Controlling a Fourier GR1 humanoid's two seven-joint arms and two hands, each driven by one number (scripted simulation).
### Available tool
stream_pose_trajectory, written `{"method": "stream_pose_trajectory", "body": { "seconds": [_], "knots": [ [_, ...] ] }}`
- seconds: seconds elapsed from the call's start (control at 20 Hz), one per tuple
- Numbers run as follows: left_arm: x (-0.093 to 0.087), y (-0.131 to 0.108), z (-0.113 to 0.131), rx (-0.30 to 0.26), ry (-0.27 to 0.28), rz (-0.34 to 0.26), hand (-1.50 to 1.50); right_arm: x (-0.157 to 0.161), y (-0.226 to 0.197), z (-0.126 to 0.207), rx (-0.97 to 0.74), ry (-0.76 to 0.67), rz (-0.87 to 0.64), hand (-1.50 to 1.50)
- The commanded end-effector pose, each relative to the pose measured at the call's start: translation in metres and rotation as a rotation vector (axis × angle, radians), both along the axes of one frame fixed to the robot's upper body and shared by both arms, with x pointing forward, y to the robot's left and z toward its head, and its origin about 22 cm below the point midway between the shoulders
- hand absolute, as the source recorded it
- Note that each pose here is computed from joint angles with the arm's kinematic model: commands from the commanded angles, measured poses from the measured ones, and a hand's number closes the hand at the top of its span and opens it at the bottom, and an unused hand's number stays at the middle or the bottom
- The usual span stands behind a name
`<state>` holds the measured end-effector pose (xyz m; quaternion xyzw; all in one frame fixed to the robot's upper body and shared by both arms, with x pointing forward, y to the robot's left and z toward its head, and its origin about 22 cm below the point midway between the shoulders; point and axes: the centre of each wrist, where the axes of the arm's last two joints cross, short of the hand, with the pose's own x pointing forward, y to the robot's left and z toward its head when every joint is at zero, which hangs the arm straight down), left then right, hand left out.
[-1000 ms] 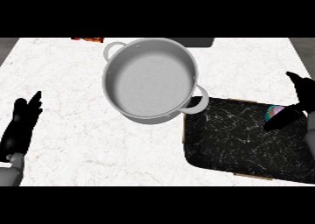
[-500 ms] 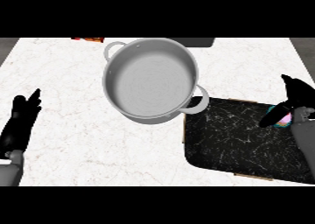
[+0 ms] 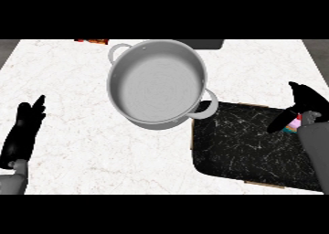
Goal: Pick the cupcake from the tray and place it in the pot
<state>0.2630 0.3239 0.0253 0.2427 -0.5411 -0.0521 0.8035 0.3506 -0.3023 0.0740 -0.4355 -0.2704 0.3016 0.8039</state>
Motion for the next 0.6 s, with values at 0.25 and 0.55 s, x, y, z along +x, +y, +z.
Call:
{"method": "stream_pose_trajectory", "body": {
  "seconds": [0.25,0.55],
  "knots": [
    [0.004,-0.006,0.032,0.002,-0.005,0.003,0.00,0.002,-0.017,0.017,0.023,0.001,-0.020,-1.50],
    [-0.004,0.001,0.010,-0.021,-0.003,-0.011,0.00,0.005,-0.024,-0.043,0.044,0.009,-0.030,-1.50]
  ]
}}
